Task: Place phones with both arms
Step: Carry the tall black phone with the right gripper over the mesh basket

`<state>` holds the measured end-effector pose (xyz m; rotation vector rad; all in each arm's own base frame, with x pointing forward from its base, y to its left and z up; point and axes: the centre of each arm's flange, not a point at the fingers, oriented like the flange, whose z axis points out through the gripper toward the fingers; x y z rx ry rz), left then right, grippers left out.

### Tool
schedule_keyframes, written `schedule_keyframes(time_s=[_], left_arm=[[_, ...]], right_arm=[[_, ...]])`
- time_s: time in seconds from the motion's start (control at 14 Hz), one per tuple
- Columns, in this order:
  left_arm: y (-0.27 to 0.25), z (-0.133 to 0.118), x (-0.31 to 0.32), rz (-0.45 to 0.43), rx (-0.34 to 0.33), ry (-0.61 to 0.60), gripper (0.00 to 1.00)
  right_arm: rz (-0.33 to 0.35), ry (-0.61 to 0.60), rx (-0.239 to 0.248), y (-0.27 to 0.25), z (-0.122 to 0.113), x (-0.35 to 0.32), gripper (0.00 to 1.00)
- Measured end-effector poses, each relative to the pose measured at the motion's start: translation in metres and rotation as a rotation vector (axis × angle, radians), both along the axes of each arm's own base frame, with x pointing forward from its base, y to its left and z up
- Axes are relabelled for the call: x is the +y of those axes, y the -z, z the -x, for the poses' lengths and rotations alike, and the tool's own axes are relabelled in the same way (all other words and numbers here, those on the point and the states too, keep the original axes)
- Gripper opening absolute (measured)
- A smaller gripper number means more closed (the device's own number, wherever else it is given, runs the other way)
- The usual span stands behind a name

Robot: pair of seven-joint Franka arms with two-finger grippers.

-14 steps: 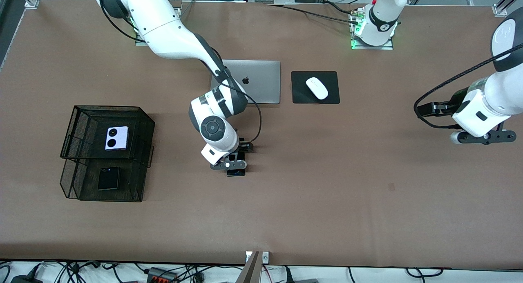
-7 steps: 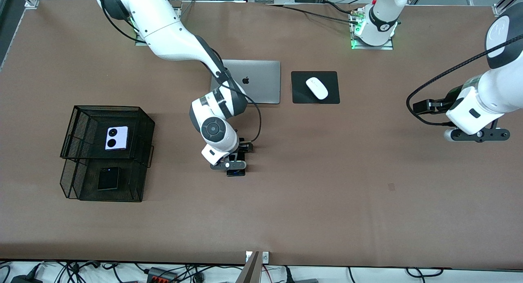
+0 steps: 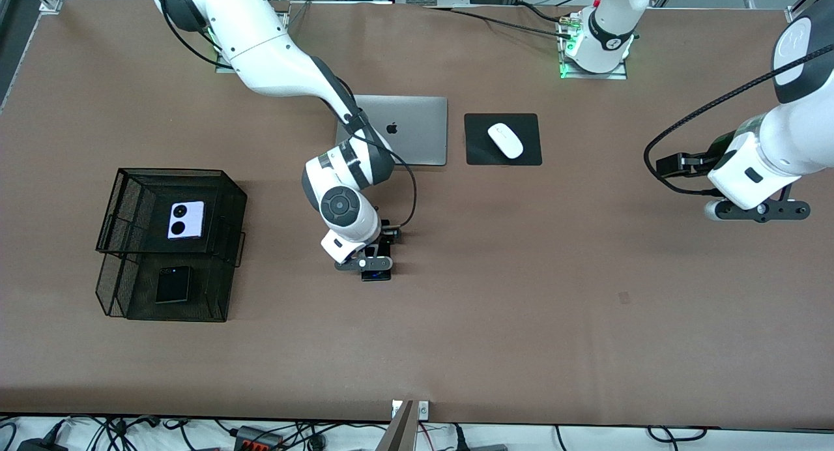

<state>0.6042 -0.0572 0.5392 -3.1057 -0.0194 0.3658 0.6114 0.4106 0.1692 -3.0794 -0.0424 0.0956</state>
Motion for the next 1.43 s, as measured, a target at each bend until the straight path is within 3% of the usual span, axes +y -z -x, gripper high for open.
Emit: schedule_keyframes(time_s=[0.14, 0.5, 1.0, 1.43], left_arm=[[0.000, 0.002, -0.006, 0.001, 0.009, 0.011, 1.00], [-0.003, -0.006, 0.003, 0.006, -0.047, -0.014, 1.00], [-0.004, -0.008, 0.012, 0.001, -0.056, -0.049, 1.00], [-0.004, -0.008, 0.009, 0.002, -0.056, -0.045, 1.00]], right_arm=[[-0.002, 0.001, -0.004, 0.000, -0.001, 0.000, 0.80], [-0.016, 0.013, -0.043, -0.022, -0.013, -0.005, 0.80], [0.019, 0.056, -0.042, -0.086, -0.051, -0.065, 0.80], [0.062, 0.026, 0.019, -0.155, -0.079, -0.171, 0.80]])
